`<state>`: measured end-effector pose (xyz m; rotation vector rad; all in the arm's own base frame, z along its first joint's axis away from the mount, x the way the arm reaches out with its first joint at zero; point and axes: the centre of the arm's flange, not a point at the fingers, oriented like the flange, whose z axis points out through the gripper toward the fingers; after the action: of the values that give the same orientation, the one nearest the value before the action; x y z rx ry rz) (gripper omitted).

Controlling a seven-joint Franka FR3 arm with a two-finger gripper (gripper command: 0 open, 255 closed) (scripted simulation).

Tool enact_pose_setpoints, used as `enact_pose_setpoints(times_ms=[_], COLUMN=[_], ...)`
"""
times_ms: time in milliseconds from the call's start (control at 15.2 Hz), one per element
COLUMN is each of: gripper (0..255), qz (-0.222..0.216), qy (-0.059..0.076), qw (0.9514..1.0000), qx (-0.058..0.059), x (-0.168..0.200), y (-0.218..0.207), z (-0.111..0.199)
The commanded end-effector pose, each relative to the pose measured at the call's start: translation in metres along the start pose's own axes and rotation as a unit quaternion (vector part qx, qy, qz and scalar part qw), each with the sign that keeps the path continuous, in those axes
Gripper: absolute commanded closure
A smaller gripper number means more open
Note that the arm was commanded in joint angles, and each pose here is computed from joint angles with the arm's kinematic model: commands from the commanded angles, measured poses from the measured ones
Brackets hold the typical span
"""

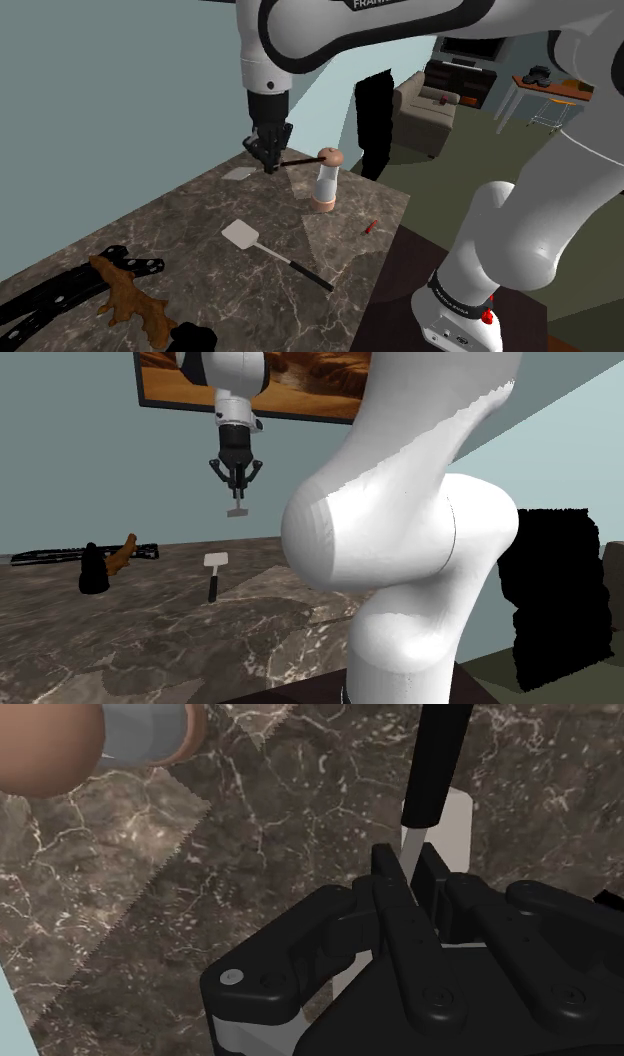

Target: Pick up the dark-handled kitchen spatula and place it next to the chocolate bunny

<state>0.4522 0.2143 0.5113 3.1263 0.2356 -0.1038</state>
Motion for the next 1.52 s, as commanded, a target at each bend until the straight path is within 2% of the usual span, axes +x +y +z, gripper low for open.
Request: enact_pose_setpoints(times_ms=[0, 1254, 1452], gripper=[255, 255, 255], qz=[0.001, 0.001, 0.001], qy=[0.000, 0.000, 0.000], qw=[1.0000, 1.0000, 1.0000], qx=[0.000, 0.000, 0.000], x=[-0.018, -0.196, -0.195], y=[-0.018, -0.199, -0.199], z=[0.004, 0.015, 0.031])
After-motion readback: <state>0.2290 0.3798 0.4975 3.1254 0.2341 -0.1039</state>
